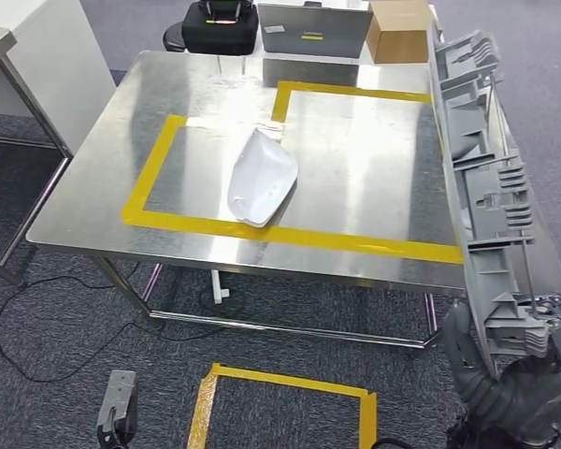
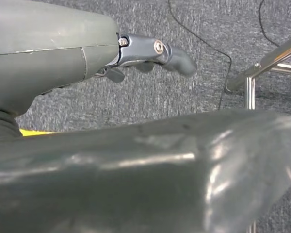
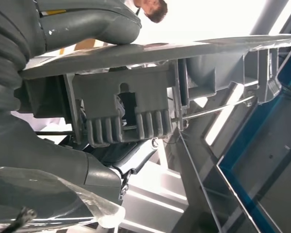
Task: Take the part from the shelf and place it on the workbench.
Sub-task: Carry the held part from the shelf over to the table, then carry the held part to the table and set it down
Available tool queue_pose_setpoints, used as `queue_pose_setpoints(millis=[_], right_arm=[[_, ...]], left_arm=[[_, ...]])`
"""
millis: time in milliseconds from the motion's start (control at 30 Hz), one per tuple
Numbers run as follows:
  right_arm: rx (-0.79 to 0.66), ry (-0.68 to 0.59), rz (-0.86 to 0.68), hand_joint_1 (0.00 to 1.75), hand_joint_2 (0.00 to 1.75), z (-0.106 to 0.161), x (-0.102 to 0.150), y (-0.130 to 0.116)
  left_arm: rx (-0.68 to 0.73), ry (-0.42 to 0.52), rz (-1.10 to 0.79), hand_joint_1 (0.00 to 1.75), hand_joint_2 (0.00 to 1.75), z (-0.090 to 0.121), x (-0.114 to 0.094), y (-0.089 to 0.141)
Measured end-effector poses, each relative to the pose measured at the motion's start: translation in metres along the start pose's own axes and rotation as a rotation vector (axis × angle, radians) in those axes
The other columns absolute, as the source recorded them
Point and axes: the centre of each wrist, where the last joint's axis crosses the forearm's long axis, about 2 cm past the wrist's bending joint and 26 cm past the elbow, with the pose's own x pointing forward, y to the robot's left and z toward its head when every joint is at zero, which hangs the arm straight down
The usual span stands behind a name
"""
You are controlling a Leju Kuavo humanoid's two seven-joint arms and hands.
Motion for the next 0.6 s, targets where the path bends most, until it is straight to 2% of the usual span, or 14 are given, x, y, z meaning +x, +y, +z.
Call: queue_pose_setpoints(millis=[600], right_arm=[[0.090, 0.057, 0.075, 1.75, 1.75, 0.008, -0.015, -0.004]], left_arm=[[-0.011, -0.004, -0.001, 0.00, 0.00, 0.001, 0.002, -0.003]])
